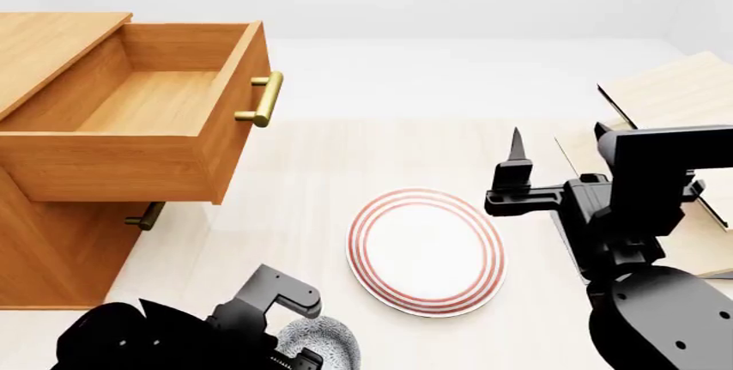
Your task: Open the top drawer of the cabinet and put the bowl in it.
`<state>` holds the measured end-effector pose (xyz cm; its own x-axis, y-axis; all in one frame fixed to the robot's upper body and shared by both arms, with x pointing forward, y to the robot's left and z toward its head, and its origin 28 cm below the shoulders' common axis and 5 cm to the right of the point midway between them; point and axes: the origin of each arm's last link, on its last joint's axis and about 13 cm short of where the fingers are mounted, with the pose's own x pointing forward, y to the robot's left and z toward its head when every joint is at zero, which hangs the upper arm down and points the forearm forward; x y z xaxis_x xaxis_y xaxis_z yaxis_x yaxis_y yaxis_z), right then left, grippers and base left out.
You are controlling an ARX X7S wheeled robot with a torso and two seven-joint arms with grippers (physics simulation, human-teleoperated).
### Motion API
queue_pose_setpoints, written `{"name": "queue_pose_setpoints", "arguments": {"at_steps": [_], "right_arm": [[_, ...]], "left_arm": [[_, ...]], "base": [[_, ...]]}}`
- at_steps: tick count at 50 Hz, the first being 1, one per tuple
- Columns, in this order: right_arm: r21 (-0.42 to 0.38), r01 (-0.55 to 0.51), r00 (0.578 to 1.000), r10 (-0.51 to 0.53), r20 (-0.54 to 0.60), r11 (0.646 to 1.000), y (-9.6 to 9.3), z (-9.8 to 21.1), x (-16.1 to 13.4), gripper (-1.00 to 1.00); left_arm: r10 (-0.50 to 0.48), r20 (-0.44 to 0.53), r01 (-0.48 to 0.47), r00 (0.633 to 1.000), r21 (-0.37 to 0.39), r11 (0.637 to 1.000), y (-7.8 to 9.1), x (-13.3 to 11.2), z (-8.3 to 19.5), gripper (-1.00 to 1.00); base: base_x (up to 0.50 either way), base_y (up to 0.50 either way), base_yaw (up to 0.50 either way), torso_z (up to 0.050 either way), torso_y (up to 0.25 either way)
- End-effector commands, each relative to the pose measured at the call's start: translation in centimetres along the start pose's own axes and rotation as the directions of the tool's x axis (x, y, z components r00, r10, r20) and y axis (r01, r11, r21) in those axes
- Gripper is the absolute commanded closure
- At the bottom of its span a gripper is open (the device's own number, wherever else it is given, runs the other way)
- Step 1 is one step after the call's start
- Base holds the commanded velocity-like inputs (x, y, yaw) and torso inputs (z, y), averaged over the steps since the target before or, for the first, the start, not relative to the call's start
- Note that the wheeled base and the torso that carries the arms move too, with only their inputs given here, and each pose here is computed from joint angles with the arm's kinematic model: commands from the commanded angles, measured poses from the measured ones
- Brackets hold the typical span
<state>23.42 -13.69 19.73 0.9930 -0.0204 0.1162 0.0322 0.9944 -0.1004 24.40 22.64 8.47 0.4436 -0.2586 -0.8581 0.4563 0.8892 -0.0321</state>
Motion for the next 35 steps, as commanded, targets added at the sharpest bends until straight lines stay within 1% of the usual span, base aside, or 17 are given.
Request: {"name": "queue_pose_setpoints", "arguments": {"at_steps": [1, 4, 5, 28, 35], "right_arm": [[0.000, 0.000, 1.000, 0.000, -0.002, 1.000, 0.03, -0.11, 0.04, -1.00], [0.000, -0.001, 1.000, 0.001, -0.002, 1.000, 0.06, -0.13, 0.04, -1.00], [0.000, -0.001, 1.000, 0.001, -0.002, 1.000, 0.06, -0.13, 0.03, -1.00], [0.002, 0.000, 1.000, 0.000, -0.003, 1.000, 0.06, -0.18, 0.05, -1.00], [0.003, 0.000, 1.000, 0.000, -0.002, 1.000, 0.09, -0.13, 0.03, -1.00]], "left_arm": [[-0.005, -0.022, 0.005, 1.000, 0.002, 1.000, -0.23, 0.73, -0.63, -1.00], [-0.006, -0.021, 0.006, 1.000, 0.002, 1.000, -0.25, 0.73, -0.67, -1.00], [-0.005, -0.021, 0.005, 1.000, 0.003, 1.000, -0.25, 0.73, -0.68, 1.00], [-0.007, -0.007, 0.007, 1.000, 0.002, 1.000, -0.26, 0.61, -0.64, 1.00], [0.002, 0.024, -0.002, 1.000, 0.006, 1.000, -0.25, -0.21, -0.06, 1.00]], "base": [[0.00, 0.00, 0.00, 0.000, 0.000], [0.00, 0.00, 0.00, 0.000, 0.000], [0.00, 0.00, 0.00, 0.000, 0.000], [0.00, 0.00, 0.00, 0.000, -0.001], [0.00, 0.00, 0.00, 0.000, -0.001]]}}
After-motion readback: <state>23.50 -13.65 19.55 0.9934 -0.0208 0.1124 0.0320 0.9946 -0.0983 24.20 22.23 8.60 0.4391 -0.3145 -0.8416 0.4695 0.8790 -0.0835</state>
